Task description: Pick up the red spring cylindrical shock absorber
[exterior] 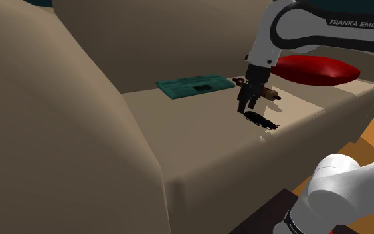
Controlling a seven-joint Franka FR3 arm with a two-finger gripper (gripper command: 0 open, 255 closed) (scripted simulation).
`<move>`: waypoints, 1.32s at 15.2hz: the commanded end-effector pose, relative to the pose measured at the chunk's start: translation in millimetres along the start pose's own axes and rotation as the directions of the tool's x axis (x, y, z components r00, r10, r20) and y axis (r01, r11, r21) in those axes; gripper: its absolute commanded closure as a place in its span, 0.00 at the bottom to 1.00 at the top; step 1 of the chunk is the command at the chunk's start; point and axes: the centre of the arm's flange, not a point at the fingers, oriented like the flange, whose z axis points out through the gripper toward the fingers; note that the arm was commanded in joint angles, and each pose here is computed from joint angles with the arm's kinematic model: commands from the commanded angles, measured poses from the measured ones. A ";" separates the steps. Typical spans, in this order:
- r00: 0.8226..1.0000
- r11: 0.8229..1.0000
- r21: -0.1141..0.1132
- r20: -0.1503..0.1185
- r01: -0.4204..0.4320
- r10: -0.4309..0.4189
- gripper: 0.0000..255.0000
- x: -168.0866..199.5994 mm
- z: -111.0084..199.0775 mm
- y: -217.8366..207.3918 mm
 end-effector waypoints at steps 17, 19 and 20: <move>0.992 0.994 0.000 -0.072 -0.108 0.107 0.00 57.6 -67.3 186.6; 0.989 0.993 0.001 -0.081 -0.121 0.121 0.00 63.0 -76.1 210.3; 0.988 0.992 0.001 -0.085 -0.128 0.127 0.00 65.6 -80.5 222.2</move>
